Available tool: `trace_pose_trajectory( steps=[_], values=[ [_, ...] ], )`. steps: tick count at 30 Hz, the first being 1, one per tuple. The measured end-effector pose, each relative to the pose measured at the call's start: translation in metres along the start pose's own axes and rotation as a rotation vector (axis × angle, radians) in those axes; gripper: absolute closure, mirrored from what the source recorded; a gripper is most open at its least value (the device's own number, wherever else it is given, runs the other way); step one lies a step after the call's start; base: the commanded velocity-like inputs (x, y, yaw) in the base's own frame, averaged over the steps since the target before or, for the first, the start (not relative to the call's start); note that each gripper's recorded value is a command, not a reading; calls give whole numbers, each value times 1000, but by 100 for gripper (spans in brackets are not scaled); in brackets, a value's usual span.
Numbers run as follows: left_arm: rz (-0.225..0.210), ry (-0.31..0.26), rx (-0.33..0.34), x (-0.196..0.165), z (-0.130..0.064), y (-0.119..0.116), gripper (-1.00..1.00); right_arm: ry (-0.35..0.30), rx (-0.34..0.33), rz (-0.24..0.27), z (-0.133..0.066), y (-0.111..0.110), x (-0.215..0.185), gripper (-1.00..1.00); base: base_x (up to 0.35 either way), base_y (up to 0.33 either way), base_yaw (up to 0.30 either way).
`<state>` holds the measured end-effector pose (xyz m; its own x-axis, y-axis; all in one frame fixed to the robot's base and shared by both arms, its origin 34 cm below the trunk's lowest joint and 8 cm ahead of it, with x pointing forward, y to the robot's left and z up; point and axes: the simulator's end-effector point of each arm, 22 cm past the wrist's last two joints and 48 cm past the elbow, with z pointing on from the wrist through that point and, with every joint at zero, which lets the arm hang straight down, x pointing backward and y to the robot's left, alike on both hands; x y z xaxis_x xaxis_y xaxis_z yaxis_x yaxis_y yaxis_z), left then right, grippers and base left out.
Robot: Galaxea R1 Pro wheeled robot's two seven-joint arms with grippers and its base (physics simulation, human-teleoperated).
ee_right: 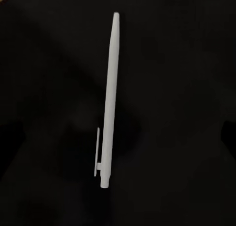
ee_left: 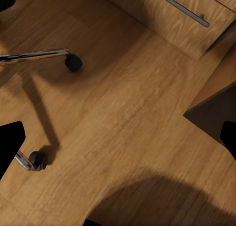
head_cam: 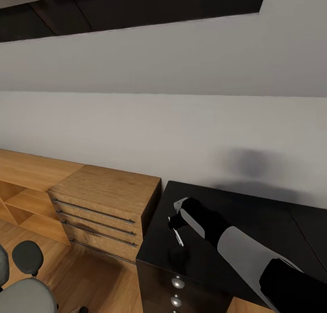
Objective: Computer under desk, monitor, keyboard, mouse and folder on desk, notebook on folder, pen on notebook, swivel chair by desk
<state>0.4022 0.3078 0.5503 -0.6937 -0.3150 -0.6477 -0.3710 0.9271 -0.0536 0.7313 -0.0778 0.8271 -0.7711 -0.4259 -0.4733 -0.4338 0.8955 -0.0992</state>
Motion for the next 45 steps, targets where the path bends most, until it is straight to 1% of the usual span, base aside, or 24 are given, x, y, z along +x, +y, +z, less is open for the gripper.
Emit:
trace_pose_trajectory(
  steps=[8, 15, 20, 29, 41, 45],
  values=[
    [0, 0, 0, 0, 0, 0, -100, -24, -2, 4, 0, 1, -6, -100, 0, 0, 0],
    [0, 0, -1, 0, 0, 0, -100, -26, -11, 4, 0, 3, -6, -100, 0, 0, 0],
    [0, 0, -1, 5, 6, 1, -100, -23, -37, 4, 7, 10, -2, -100, 0, 0, 0],
    [0, 0, -2, 14, 17, 2, -100, -23, -43, 5, 19, 12, 5, -100, 0, 0, 0],
    [0, -1, -2, 14, 17, 2, -100, -20, -42, 7, 20, 10, 7, -100, 0, 0, 0],
    [0, 0, -2, 18, 22, 2, -100, -18, -41, 10, 26, 10, 11, -100, 0, 0, 0]
  ],
)
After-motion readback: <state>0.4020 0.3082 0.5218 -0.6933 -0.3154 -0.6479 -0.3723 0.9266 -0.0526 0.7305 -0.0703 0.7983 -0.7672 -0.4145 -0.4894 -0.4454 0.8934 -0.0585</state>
